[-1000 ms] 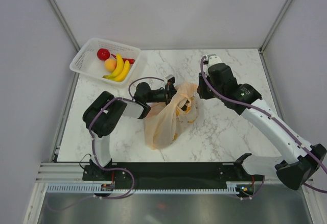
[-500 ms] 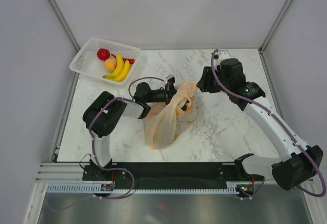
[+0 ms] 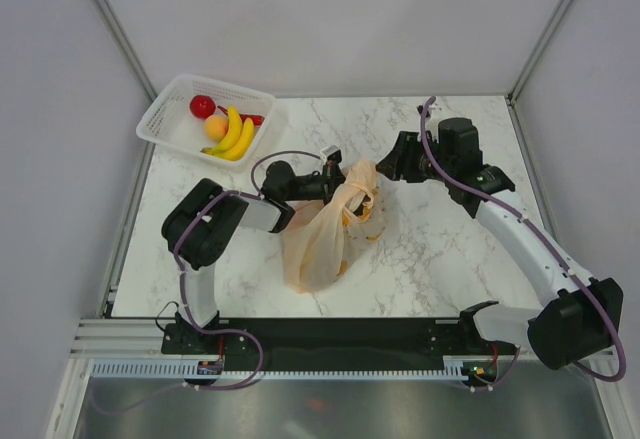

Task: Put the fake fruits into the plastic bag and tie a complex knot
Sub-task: Tie the plastic bag at the center of the board.

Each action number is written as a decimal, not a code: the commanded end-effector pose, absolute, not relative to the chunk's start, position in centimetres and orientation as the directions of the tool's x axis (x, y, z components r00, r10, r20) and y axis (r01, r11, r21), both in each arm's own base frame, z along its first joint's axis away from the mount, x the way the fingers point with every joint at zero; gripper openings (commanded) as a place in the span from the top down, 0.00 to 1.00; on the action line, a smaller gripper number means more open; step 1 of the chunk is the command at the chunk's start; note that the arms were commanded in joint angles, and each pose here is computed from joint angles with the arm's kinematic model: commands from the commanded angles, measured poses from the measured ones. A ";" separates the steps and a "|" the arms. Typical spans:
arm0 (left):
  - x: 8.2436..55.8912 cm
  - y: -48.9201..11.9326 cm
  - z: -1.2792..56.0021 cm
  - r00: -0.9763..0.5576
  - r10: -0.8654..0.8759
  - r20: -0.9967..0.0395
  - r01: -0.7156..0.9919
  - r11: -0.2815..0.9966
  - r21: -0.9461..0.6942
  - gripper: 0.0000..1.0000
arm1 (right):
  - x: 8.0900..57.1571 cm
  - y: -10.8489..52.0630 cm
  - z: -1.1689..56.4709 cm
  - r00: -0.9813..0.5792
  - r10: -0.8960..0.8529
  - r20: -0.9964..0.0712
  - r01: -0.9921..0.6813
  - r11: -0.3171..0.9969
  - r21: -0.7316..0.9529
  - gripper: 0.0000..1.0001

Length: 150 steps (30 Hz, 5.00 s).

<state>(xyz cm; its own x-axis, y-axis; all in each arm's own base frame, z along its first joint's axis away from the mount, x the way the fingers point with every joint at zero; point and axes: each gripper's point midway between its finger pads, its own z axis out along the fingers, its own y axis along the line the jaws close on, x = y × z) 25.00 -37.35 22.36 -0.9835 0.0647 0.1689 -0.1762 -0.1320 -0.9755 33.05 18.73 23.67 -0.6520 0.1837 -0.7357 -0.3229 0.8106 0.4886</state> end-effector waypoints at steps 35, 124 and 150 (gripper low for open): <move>21.8 -32.5 22.6 -0.992 0.068 -0.110 0.094 -0.213 -0.972 0.98 | 36.4 12.4 21.5 -0.574 0.190 -0.796 -0.040 0.965 0.259 1.00; 28.2 -12.8 18.3 -0.727 0.045 -0.685 0.062 0.998 0.000 0.98 | 36.0 28.6 22.7 -0.159 0.249 -0.955 -0.333 0.897 0.290 1.00; 29.0 -15.7 16.3 -0.719 0.038 -0.694 0.057 0.998 -0.004 0.98 | 39.1 28.8 21.5 -0.295 0.436 -0.850 -0.349 0.779 0.521 0.02</move>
